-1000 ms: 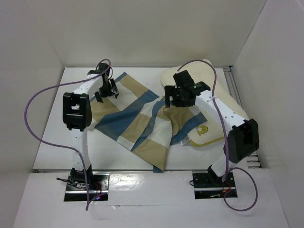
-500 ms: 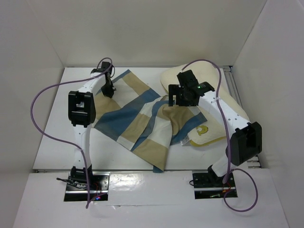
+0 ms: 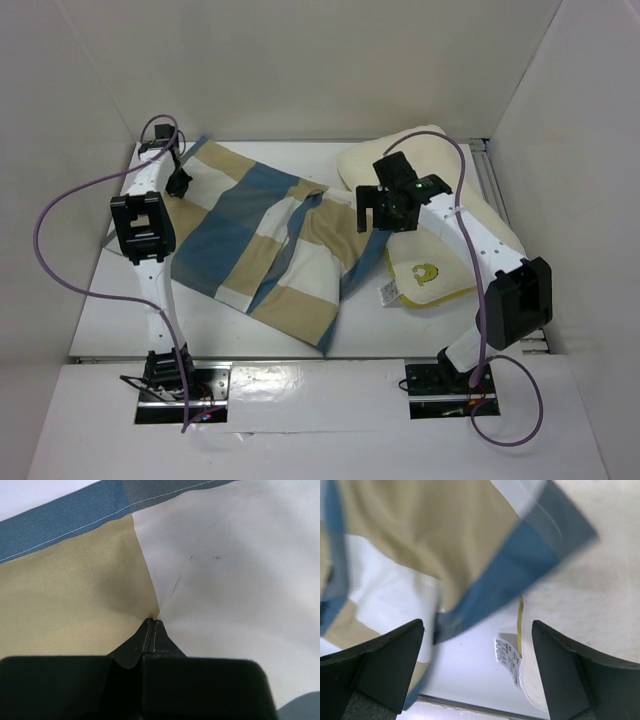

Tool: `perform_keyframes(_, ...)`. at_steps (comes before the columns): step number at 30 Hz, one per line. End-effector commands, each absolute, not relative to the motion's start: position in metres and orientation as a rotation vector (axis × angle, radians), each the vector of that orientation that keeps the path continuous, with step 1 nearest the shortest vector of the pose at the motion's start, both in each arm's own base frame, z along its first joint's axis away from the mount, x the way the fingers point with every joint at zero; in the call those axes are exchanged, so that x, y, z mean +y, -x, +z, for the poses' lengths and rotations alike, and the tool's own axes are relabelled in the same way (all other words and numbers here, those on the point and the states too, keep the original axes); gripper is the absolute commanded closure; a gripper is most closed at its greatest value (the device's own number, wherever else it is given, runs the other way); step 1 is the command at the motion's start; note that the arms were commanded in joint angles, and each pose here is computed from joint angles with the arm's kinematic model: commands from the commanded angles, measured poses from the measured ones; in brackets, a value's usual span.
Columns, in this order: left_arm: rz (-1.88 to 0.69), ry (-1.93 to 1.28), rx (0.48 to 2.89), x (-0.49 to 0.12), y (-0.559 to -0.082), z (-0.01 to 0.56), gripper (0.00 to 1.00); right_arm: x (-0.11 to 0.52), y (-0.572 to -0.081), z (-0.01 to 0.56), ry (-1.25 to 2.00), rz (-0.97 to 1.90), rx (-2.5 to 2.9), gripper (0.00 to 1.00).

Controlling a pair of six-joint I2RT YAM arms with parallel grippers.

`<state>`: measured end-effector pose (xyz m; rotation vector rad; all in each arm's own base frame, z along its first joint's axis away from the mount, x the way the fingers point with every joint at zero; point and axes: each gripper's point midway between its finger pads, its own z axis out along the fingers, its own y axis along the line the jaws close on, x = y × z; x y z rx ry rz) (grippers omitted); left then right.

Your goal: Put the pillow into the pillowcase

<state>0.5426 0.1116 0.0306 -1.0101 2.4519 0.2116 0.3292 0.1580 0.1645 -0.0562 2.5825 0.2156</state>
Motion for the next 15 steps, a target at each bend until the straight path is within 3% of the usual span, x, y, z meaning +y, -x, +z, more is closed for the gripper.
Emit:
perform_keyframes(1, 0.323, 1.051, 2.339, 0.141, -0.541, 0.067, 1.0, 0.141, -0.316, 0.149, 0.004, 0.06, 2.655, 0.03)
perform_keyframes(4, 0.152, 0.967, 2.355, 0.121, -0.552, 0.085, 1.0, 0.124, -0.327, 0.155, -0.107, -0.067, 2.59, 0.03)
perform_keyframes(7, 0.019, 0.842, 2.389, 0.086, -0.554, 0.106, 0.71, 0.111, -0.339, 0.164, -0.174, -0.147, 2.534, 0.06)
perform_keyframes(8, -0.006, 0.803, 2.399, 0.074, -0.553, 0.111, 0.48, 0.11, -0.337, 0.16, -0.17, -0.16, 2.55, 0.06)
perform_keyframes(10, -0.025, 0.724, 2.415, 0.044, -0.544, 0.126, 0.28, 0.103, -0.331, 0.148, -0.163, -0.226, 2.591, 0.06)
perform_keyframes(12, -0.035, 0.666, 2.43, 0.025, -0.537, 0.133, 0.21, 0.099, -0.322, 0.125, -0.183, -0.262, 2.64, 0.06)
perform_keyframes(15, -0.073, 0.551, 2.47, -0.014, -0.517, 0.142, 0.21, 0.099, -0.31, 0.095, -0.213, -0.294, 2.687, 0.06)
